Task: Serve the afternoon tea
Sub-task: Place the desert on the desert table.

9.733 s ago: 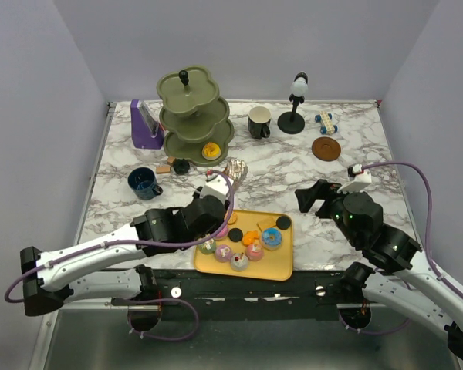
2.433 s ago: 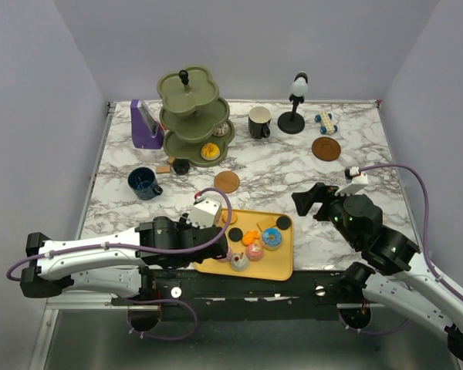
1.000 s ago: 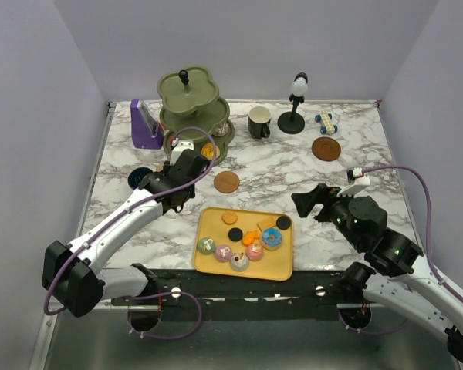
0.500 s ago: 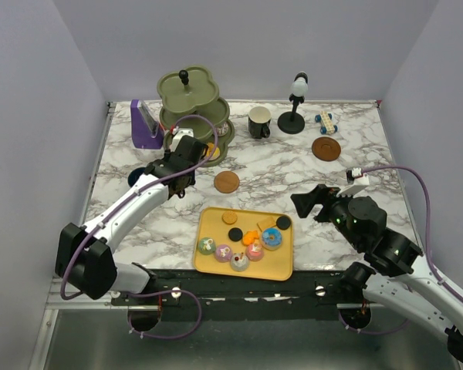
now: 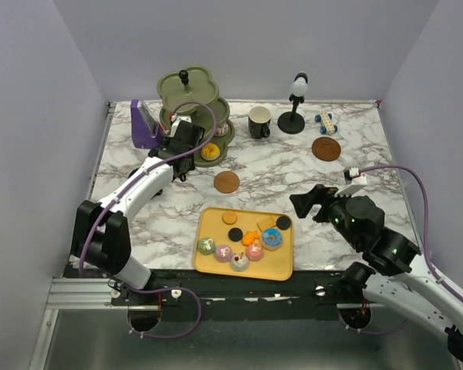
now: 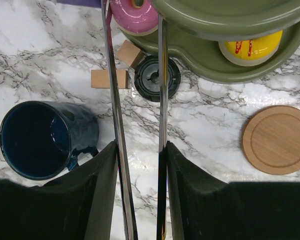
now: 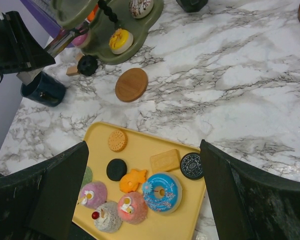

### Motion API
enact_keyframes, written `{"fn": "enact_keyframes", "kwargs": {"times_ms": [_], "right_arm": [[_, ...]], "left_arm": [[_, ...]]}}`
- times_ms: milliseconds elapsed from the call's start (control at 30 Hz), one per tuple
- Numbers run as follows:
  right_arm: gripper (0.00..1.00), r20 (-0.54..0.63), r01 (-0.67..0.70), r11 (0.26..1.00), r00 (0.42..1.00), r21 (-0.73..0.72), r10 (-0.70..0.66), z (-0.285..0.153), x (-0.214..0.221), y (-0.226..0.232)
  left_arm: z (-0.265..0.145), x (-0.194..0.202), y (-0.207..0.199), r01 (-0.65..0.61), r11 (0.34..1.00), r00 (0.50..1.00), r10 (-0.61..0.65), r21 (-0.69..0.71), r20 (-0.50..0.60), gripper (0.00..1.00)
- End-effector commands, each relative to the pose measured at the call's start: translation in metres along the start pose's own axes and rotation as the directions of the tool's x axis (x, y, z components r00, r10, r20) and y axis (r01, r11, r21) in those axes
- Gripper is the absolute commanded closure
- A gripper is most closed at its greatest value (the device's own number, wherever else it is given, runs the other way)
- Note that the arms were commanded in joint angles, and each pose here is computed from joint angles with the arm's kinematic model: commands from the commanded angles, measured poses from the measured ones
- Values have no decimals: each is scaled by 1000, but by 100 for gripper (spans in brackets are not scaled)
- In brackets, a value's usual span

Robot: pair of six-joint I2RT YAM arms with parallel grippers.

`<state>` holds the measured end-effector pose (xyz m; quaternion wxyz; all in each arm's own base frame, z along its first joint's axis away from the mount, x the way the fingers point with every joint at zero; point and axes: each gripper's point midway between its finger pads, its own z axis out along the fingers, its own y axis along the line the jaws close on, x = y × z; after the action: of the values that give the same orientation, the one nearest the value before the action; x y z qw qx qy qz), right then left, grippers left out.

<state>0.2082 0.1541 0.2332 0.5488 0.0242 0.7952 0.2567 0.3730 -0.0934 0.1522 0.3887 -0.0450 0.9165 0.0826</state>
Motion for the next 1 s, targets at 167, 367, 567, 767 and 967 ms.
{"fn": "enact_keyframes", "kwargs": {"times_ms": [167,367,567,767,967], "right_arm": [[0,-16,15,1000,1000,-18,-15,2,5,3],[0,-18,16,1000,1000,-15,-16,2,6,3],[0,-23,18,1000,1000,-12,-18,4,7,3],[0,-21,19,1000,1000,-9,-19,3,6,2],[0,-23,19,1000,1000,-8,-19,3,6,2]], "left_arm": [[23,-24,-9,28,999,999,-30,42,35,72],[33,-24,-14,24,999,999,-25,44,25,72],[43,-24,-16,25,999,1000,-26,42,7,72],[50,-18,-14,31,999,999,-31,28,-20,67],[47,-20,-11,36,999,999,-36,24,-20,54]]}}
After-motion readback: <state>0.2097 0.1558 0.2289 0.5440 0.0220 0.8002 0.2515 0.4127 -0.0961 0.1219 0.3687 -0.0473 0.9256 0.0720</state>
